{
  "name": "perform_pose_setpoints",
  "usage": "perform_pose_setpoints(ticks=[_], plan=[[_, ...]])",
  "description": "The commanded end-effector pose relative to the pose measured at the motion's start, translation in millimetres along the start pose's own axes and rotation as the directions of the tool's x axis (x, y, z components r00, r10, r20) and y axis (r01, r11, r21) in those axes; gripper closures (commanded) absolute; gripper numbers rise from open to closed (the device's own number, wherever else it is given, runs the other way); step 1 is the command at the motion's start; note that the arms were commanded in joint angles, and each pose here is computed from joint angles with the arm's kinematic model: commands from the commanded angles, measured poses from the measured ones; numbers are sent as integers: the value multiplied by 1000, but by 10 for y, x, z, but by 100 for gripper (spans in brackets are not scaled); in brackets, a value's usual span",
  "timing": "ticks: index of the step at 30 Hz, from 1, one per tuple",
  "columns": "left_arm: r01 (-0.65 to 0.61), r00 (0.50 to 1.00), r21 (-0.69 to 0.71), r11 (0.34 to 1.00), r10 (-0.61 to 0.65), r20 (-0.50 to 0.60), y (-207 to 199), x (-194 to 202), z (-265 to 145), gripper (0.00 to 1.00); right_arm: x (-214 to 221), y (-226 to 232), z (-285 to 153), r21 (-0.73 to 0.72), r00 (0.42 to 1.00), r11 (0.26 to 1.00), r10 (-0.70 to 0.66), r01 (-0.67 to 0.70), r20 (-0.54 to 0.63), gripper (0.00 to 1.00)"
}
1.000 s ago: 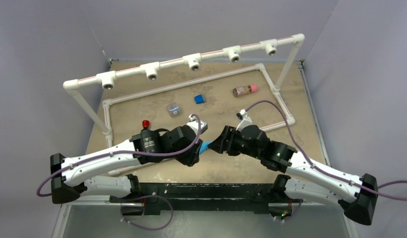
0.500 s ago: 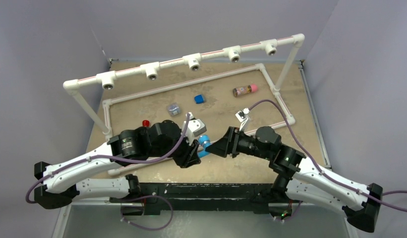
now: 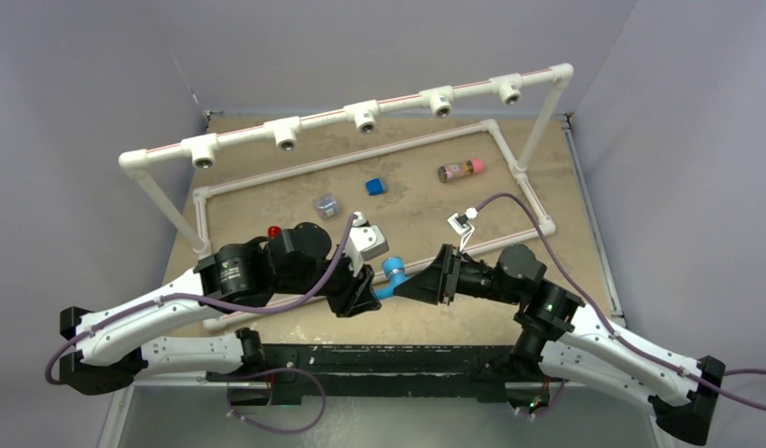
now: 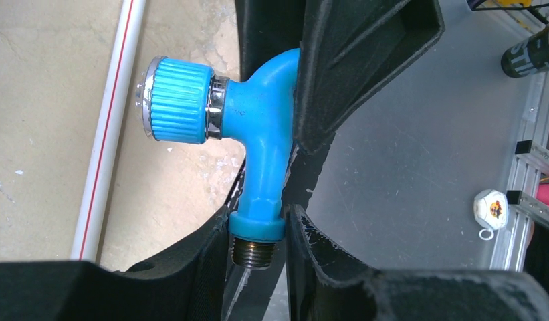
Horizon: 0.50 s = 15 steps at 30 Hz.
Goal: Install the water faucets
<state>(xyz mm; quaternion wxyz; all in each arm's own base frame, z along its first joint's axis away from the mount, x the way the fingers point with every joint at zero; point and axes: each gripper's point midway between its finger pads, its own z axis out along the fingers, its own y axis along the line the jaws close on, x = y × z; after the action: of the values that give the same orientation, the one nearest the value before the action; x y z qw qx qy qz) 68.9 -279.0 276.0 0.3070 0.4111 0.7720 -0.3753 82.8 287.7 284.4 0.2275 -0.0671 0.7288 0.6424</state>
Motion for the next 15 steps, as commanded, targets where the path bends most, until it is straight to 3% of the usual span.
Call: perform_pose_setpoints(ticks=[1,7,11,15], plan=[[-47,995,-5,999,47,93,-31,-270,-94,100,53,188,-88,-93,999,995,34,-36,-22,52],[-64,993,17,998,62,104,-69,-296,-91,100,56,185,-123,-95,998,994,60,-61,-12,64],[-84,990,44,996,78,116,-112,-297,-100,100,37,179,-95,-88,998,994,70,-71,-9,54],[-96,990,61,994,89,111,-135,-275,-103,100,9,201,-56,-90,997,993,78,-78,-7,52]])
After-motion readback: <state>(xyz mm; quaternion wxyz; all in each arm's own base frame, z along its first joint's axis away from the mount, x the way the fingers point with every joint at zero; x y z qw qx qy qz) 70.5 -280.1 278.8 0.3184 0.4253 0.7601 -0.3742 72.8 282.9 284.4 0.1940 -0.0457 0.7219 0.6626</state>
